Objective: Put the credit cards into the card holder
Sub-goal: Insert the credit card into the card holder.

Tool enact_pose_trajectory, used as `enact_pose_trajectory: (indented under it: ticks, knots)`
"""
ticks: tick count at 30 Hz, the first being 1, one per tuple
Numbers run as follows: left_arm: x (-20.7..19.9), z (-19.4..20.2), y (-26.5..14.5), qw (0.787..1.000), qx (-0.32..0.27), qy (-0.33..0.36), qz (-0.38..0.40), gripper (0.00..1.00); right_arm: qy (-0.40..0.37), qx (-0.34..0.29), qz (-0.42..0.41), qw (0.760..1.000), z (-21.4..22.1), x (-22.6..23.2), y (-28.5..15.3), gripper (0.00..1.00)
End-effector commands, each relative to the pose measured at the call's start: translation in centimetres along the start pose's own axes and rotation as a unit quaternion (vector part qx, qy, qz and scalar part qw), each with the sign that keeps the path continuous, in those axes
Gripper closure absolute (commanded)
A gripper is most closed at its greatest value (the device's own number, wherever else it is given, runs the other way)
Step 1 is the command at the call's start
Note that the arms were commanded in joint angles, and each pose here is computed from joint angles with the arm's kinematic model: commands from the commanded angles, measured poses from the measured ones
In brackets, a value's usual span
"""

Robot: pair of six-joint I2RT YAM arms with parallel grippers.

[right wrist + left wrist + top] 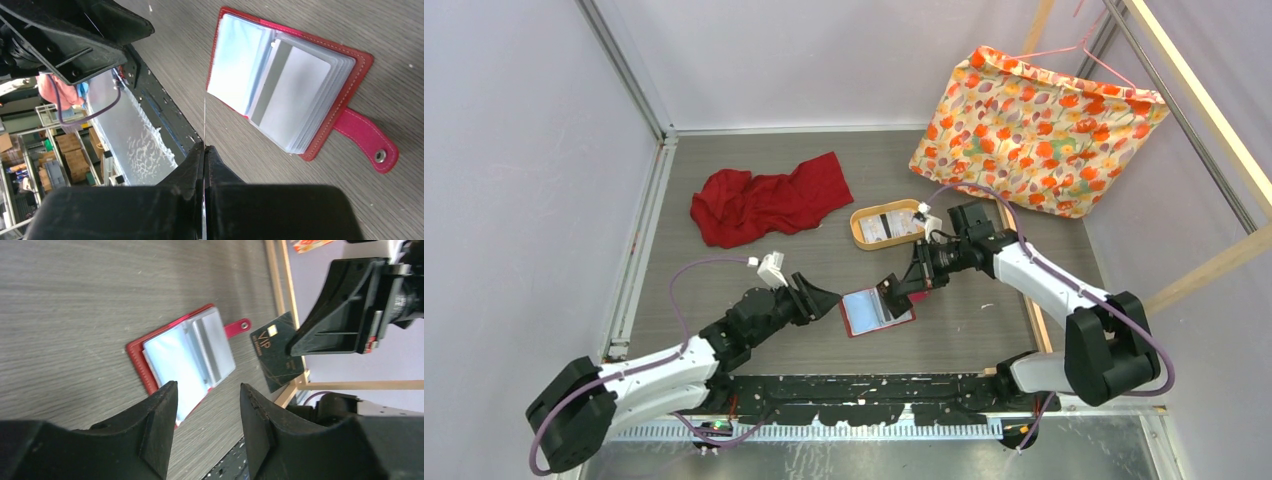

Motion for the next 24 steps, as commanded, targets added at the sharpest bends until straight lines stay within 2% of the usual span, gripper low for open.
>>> enact_pose_trajectory:
  ticks: [1, 7, 14, 24]
  knots:
    - [0.5, 0.8, 0.9, 1.000, 0.016, 0.009, -0.008, 0.52, -0.005, -0.004, 0.020, 1.000, 0.3, -1.3, 0.2, 0.99]
    - [-0.7, 1.1, 2.9, 0.999, 0.014, 0.013, 0.047, 0.64, 0.012, 0.018, 0.021, 1.000, 0.4, -3.2, 1.9, 0.99]
    - [-1.8, 2.1, 5.2, 0.995, 0.048, 0.015, 0.086, 0.80, 0.017, 0.023, 0.001, 1.000, -0.4, -3.5, 3.5, 0.99]
    - [0.2, 4.9, 7.2, 0.994, 0.085, -0.023, 0.067, 0.96, 0.035, 0.016, 0.020, 0.999, -1.2, -4.5, 4.0, 0.99]
Point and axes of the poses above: each gripper's point midway between its finger pads, its own y axis out along the fingers, its own x axis along the line the jaws close on, z = x × y, the point moved 5 cm from there along -y, back along the fingers, and after that the axes turned 10 degrees about y, right-handed, at the moved point
